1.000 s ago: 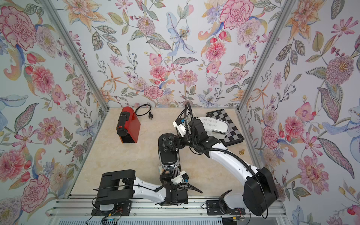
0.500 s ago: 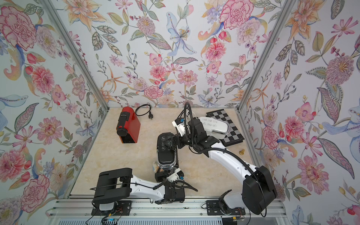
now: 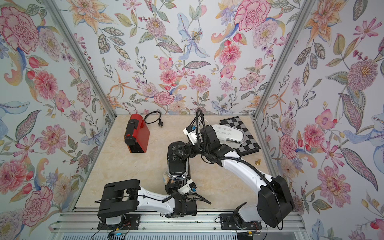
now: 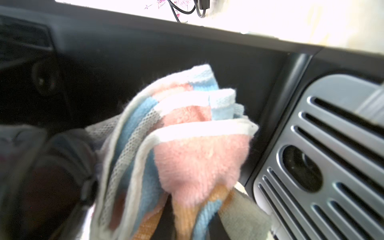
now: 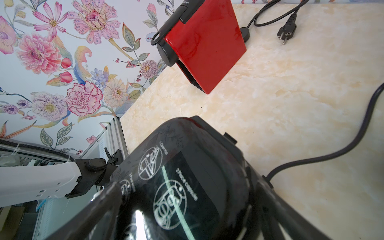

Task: Wipe the surface of a coffee machine
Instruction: Wipe the dirt from the surface of the coffee machine.

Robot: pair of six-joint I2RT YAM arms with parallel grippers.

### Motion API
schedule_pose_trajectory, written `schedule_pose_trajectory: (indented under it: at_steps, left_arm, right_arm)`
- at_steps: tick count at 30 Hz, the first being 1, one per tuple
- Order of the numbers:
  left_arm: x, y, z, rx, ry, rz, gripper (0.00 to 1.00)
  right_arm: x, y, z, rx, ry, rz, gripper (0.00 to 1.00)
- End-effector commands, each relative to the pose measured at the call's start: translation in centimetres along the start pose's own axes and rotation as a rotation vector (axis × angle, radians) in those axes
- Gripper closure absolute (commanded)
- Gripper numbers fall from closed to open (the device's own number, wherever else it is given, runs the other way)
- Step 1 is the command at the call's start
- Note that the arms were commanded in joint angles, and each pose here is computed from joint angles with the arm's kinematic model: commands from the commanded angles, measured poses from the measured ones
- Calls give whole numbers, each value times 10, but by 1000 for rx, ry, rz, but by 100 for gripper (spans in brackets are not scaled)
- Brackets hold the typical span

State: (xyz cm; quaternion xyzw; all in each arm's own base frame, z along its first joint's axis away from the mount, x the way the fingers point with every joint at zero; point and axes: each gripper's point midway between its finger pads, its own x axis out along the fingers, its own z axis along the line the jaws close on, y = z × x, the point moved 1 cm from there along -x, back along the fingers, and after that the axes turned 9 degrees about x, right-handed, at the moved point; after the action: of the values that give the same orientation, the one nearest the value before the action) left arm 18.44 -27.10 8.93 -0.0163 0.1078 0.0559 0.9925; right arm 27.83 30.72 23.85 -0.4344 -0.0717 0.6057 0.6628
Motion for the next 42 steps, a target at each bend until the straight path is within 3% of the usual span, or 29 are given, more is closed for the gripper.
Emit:
schedule_pose_trajectory:
  at_steps: [1, 7, 12, 16, 28, 32, 42]
  left_arm:
    - [5, -2, -7, -50, 31, -2, 100]
    - [4, -4, -7, -47, 32, -6, 100]
    - [-9, -12, 30, -95, -33, -32, 100]
    - [-12, -14, 39, -103, -56, -39, 100]
    - [-3, -11, -17, -73, 79, -48, 100]
    - [-4, -13, -17, -67, 80, -47, 100]
    - [-13, -29, 31, -123, 10, -71, 100]
  right_arm:
    - [11, 35, -1, 38, -18, 142, 0]
    - [11, 35, -1, 38, -16, 142, 0]
    - [10, 36, -1, 39, -15, 142, 0]
    - [11, 37, -2, 41, -13, 144, 0]
    - [16, 46, 5, 33, -31, 172, 0]
    - [18, 46, 6, 30, -34, 174, 0]
    - [16, 48, 7, 21, -35, 174, 0]
